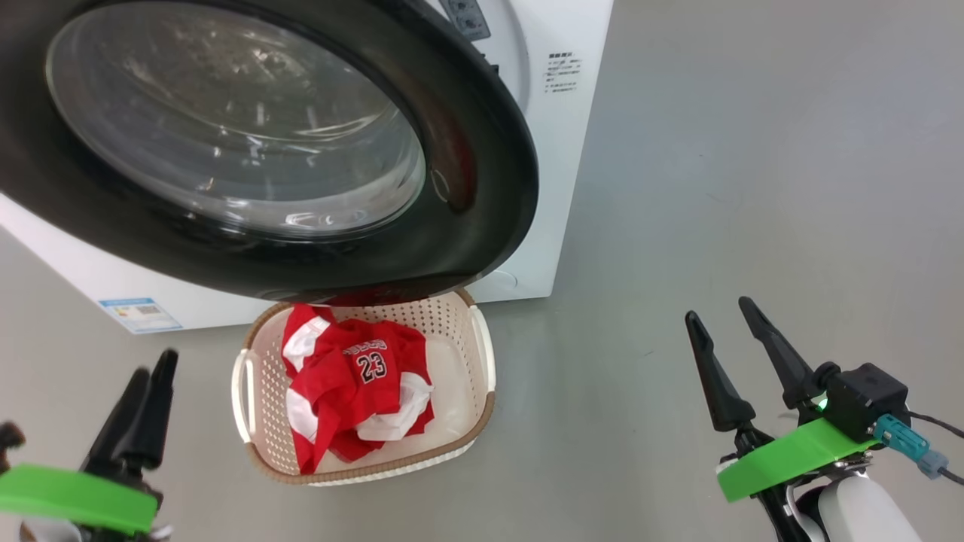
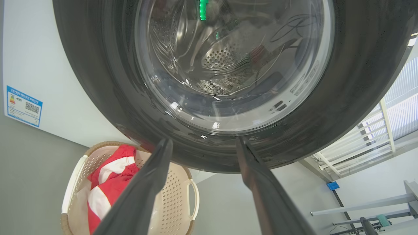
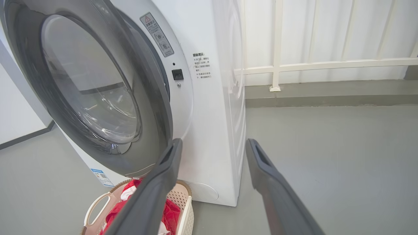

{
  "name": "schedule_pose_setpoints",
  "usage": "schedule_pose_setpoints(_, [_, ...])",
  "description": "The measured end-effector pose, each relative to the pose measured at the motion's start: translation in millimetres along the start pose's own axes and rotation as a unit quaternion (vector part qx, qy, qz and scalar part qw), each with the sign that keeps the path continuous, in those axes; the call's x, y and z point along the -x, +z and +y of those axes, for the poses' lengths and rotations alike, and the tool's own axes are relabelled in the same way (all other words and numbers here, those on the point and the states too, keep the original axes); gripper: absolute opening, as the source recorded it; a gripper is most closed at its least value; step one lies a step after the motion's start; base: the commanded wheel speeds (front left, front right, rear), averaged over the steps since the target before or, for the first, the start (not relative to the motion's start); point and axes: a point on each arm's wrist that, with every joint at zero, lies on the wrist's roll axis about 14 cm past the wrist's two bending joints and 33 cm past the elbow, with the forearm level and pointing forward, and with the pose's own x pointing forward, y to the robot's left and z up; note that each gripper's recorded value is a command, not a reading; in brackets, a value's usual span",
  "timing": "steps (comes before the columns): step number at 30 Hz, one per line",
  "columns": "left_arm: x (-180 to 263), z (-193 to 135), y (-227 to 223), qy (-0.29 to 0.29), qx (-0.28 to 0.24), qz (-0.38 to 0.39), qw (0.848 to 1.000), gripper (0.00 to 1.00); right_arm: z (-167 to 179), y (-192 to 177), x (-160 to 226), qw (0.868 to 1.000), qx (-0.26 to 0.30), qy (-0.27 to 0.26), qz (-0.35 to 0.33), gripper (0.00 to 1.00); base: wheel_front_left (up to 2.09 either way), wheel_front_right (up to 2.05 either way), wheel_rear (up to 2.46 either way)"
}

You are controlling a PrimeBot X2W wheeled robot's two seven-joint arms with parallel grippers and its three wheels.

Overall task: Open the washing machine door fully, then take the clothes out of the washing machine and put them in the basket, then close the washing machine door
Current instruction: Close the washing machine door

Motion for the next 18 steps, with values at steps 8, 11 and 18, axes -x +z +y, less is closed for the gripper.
schedule_pose_setpoints(8, [10.7,24.1,-17.1,0.034,-0.037,0.011,0.999,1.00,-9.9,-7.1,16.2,1.000,0.001,-0.018,0.014,1.00,0.00,0.00,0.00])
schedule_pose_setpoints(11, [8.1,26.6,-20.9,0.038,-0.055,0.007,0.998,1.00,-14.4,-5.7,18.8,1.000,0.003,-0.025,0.013,1.00,0.00,0.00,0.00])
schedule_pose_setpoints(18, [4.0,25.2,-31.2,0.037,-0.099,0.001,0.994,1.00,-24.8,-1.0,26.0,0.999,0.007,-0.042,0.009,1.00,0.00,0.00,0.00])
